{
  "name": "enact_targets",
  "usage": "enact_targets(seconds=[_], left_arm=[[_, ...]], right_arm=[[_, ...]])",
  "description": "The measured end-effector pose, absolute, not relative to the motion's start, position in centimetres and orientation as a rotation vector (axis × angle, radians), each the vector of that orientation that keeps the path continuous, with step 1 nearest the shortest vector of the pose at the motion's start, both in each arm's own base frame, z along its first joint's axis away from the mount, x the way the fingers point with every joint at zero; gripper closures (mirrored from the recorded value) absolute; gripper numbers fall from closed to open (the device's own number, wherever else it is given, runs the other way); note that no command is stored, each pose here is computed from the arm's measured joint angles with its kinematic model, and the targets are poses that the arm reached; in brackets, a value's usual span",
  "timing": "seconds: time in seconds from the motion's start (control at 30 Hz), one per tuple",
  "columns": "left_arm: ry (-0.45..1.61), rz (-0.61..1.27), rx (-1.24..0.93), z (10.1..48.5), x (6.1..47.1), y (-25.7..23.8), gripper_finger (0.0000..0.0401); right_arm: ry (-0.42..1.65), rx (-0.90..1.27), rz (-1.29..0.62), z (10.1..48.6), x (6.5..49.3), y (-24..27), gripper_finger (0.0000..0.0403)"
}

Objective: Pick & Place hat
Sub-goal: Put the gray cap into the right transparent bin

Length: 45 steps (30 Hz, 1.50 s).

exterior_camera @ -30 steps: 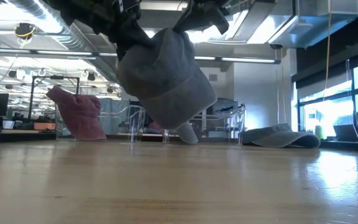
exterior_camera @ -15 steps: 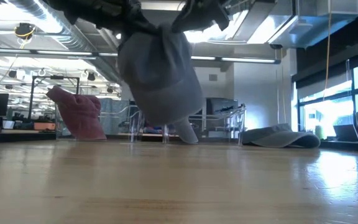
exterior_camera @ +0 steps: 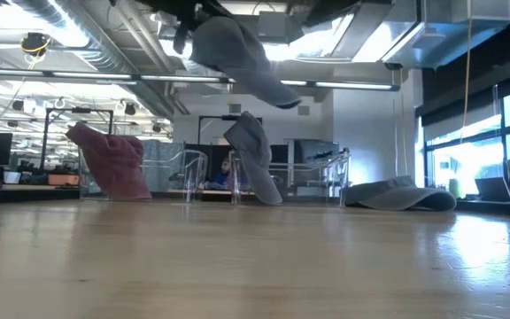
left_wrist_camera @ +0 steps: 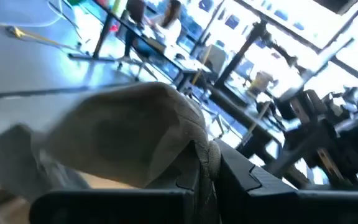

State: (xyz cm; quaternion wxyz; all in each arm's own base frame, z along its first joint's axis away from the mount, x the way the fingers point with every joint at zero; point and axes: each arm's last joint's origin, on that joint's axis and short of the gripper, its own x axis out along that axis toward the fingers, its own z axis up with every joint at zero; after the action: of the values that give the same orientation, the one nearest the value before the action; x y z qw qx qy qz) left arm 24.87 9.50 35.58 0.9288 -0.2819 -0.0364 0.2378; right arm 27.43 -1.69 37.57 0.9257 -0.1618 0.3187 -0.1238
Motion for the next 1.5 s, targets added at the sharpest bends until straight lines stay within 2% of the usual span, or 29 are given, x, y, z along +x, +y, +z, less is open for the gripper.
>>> enact_targets(seconds=[0.33,0.6,0.73,0.83,1.03,1.33,1.5], left_arm=[[-0.043,0.544,-0.501,36.4,29.5,13.2,0.0379],[-0.148,0.367,-0.506,38.5,33.5,16.5,0.0378],[-0.147,0.352,-0.476,38.7,35.3,17.3,0.0379],[-0.122,0.356,-0.495,37.5,36.7,17.9,0.0379],[0.018,0.421,-0.562,32.6,39.1,19.2,0.0379],[0.191,0.52,-0.632,28.8,39.1,21.0,0.0379],[0.304,0.618,-0.583,27.9,38.4,21.2,0.0379]], right_arm=[[0.64,-0.286,-0.275,38.6,25.5,-1.9,0.0231],[0.7,-0.243,-0.284,38.1,25.2,-1.9,0.0231],[0.75,-0.204,-0.295,37.6,24.8,-1.9,0.0231],[0.777,-0.175,-0.306,37.4,24.6,-1.9,0.0231],[0.824,-0.133,-0.322,37.0,24.2,-1.8,0.0231],[0.857,-0.101,-0.345,36.8,23.9,-1.8,0.0231],[0.857,-0.101,-0.346,36.8,23.9,-1.8,0.0231]])
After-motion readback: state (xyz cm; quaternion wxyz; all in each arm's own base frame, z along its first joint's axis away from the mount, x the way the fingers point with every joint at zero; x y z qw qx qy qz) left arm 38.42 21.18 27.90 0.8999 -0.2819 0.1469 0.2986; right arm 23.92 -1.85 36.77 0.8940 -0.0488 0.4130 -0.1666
